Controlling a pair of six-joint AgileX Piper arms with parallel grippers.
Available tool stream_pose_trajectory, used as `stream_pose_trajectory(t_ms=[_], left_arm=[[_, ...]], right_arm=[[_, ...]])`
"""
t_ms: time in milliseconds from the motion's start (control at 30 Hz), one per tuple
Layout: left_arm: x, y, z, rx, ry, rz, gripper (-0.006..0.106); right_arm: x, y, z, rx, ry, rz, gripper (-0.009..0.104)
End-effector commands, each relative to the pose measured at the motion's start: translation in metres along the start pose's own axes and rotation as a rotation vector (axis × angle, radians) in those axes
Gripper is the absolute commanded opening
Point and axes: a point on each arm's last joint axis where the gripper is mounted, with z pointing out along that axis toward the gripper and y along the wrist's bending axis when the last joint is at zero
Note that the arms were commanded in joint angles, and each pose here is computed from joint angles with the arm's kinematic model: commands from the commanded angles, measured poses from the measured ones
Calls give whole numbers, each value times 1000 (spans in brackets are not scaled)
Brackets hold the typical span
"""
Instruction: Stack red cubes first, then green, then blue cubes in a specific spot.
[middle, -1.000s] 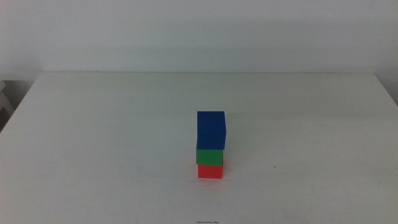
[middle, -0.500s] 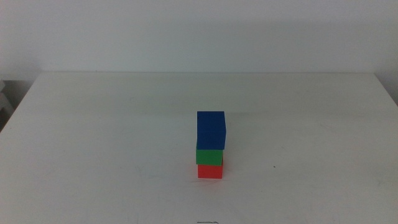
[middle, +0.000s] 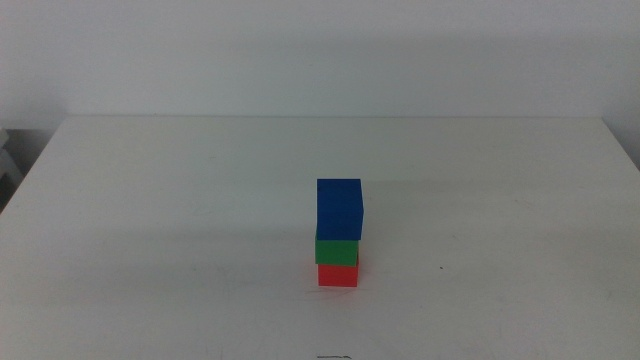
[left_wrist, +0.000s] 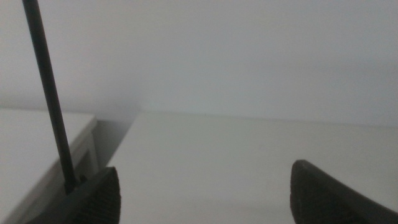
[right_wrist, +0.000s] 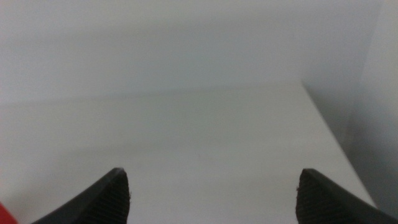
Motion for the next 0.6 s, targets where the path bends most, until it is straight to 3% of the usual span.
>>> stream_pose_trajectory(t_ms=[0,367,567], left_arm=[[1,-1,-3,21,-99,-31,94],[55,0,15,44,-142,-87,94],[77,1,22,39,-101,-87,94]], right_arm=[[6,-1,-6,-5,-94,-13,91],[82,-7,-16,-24,-191,11,91],[95,-8,-19,-27,-208,21,91]])
